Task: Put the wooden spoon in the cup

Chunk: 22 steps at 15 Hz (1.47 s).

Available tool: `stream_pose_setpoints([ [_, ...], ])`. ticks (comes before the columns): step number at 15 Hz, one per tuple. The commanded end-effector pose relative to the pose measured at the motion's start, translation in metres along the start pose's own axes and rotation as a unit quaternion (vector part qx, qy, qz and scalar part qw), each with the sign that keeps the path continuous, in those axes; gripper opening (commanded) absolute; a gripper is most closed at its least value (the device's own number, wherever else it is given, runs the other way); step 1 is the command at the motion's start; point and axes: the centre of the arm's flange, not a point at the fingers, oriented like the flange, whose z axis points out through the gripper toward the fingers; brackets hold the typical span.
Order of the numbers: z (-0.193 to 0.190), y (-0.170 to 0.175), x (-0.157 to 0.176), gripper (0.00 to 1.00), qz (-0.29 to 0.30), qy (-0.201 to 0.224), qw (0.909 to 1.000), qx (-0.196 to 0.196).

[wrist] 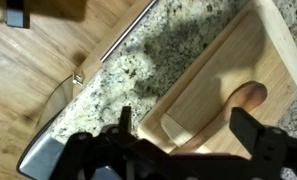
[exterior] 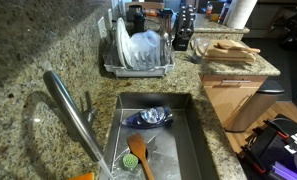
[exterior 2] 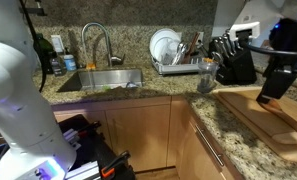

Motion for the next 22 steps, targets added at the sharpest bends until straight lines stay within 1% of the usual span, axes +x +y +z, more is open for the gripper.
stream_pose_setpoints([
  [1,-0.001,-0.045,0.078,1.0,0.1,0.01,0.9948,0.019],
  [2,-0.001,-0.053,0.092,1.0,0.129,0.013,0.9913,0.021],
  [3,0.007,-0.025,0.039,1.0,0.084,0.014,0.9963,0.017],
  [4,0.007,-0.031,0.05,1.0,0.103,0.019,0.9944,0.018],
  [6,0.009,-0.034,0.062,1.0,0.116,0.022,0.9929,0.015],
  [7,0.019,-0.028,0.06,1.0,0.116,-0.009,0.9932,-0.004],
  [8,0.034,-0.03,0.08,1.0,0.166,-0.029,0.9854,-0.022],
  [9,0.047,-0.029,0.099,1.0,0.191,-0.038,0.9806,-0.024],
  [10,0.058,-0.026,0.124,1.0,0.223,-0.036,0.9738,-0.03],
  [11,0.06,-0.025,0.142,1.0,0.248,-0.048,0.967,-0.033],
  [13,0.068,-0.019,0.172,1.0,0.308,-0.046,0.9496,-0.037],
  [15,0.069,-0.026,0.191,1.0,0.366,-0.04,0.9287,-0.045],
  [16,0.076,0.009,0.137,1.0,0.325,-0.03,0.944,-0.045],
  [17,0.078,0.008,0.143,1.0,0.332,-0.027,0.9416,-0.047],
  [19,0.081,0.007,0.142,1.0,0.33,-0.029,0.9421,-0.049],
  [20,0.085,0.001,0.148,1.0,0.354,-0.013,0.9329,-0.062],
  [21,0.09,-0.008,0.158,1.0,0.382,0.011,0.9222,-0.059],
  [22,0.094,-0.026,0.172,1.0,0.412,0.025,0.9095,-0.046],
])
